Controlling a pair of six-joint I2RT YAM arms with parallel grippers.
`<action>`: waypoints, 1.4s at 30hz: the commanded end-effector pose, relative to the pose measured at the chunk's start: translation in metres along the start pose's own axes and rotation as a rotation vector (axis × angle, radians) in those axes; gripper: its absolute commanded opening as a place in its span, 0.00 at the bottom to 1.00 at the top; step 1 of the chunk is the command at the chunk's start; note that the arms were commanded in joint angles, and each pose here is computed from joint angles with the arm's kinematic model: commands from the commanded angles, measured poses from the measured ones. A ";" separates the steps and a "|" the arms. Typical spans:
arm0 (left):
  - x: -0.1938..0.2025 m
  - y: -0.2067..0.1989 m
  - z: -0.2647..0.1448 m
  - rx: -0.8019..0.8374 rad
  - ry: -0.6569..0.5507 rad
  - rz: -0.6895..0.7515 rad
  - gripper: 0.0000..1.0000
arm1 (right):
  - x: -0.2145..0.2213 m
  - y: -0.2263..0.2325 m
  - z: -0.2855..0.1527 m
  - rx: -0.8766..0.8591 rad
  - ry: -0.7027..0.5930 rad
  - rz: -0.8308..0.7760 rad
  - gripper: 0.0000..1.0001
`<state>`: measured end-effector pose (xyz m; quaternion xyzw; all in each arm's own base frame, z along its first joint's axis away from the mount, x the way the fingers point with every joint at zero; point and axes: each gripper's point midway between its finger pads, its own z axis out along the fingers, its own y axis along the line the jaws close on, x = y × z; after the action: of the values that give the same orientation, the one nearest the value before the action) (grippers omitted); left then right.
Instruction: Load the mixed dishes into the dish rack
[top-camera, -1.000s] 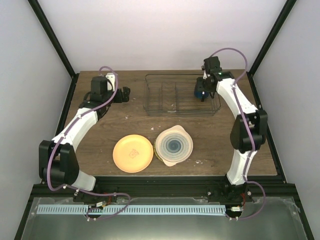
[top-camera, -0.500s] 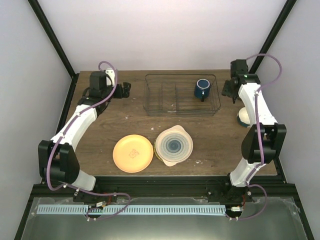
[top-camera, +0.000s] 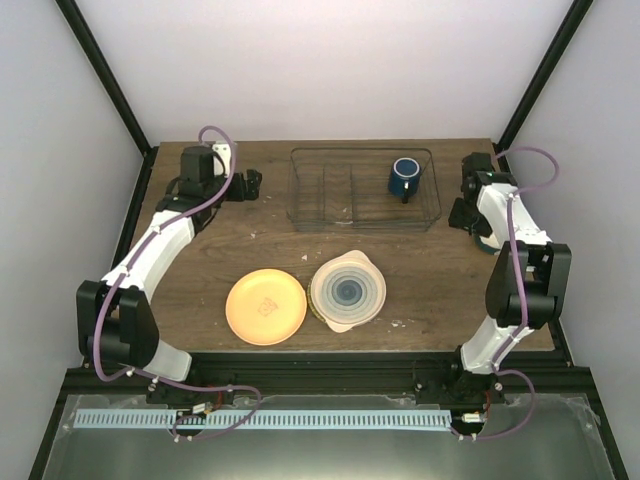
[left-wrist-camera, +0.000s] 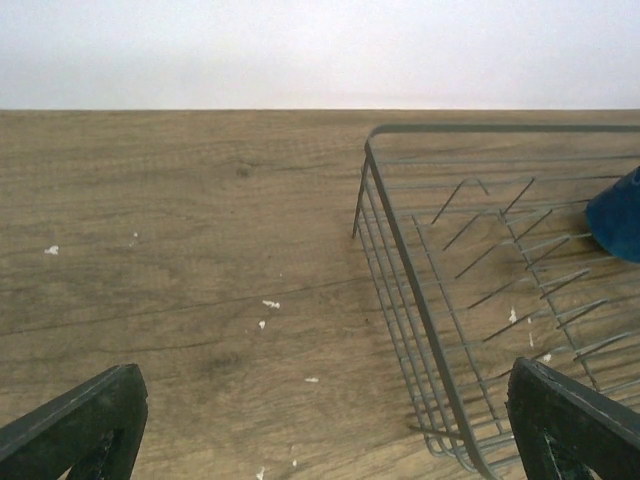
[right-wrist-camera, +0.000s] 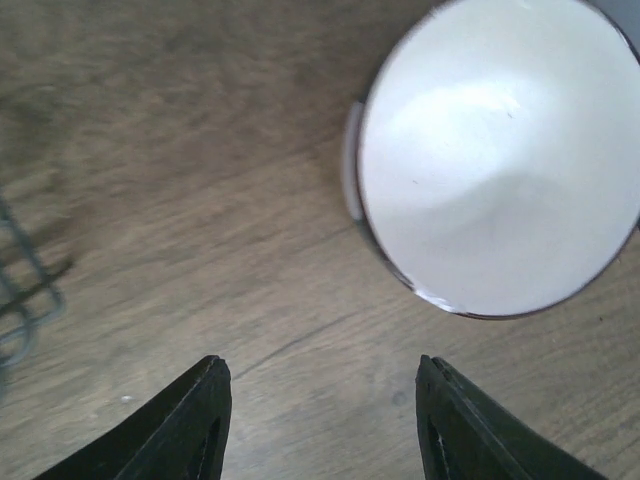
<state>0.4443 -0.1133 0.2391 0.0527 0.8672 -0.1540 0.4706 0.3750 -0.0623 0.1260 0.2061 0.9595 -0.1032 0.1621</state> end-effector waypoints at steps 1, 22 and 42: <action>0.007 0.001 -0.006 0.002 0.003 0.003 1.00 | -0.005 -0.021 0.001 -0.001 -0.037 0.062 0.52; 0.011 0.002 0.001 0.008 0.017 -0.006 1.00 | -0.024 -0.025 0.068 0.085 -0.063 -0.078 0.54; 0.008 0.002 0.012 0.011 0.033 0.000 1.00 | -0.032 -0.014 0.084 0.057 -0.049 -0.108 0.01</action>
<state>0.4427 -0.1144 0.2168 0.0530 0.8792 -0.1547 0.4474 0.4075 -0.0998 0.0411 0.1504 0.9685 -0.1306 0.1494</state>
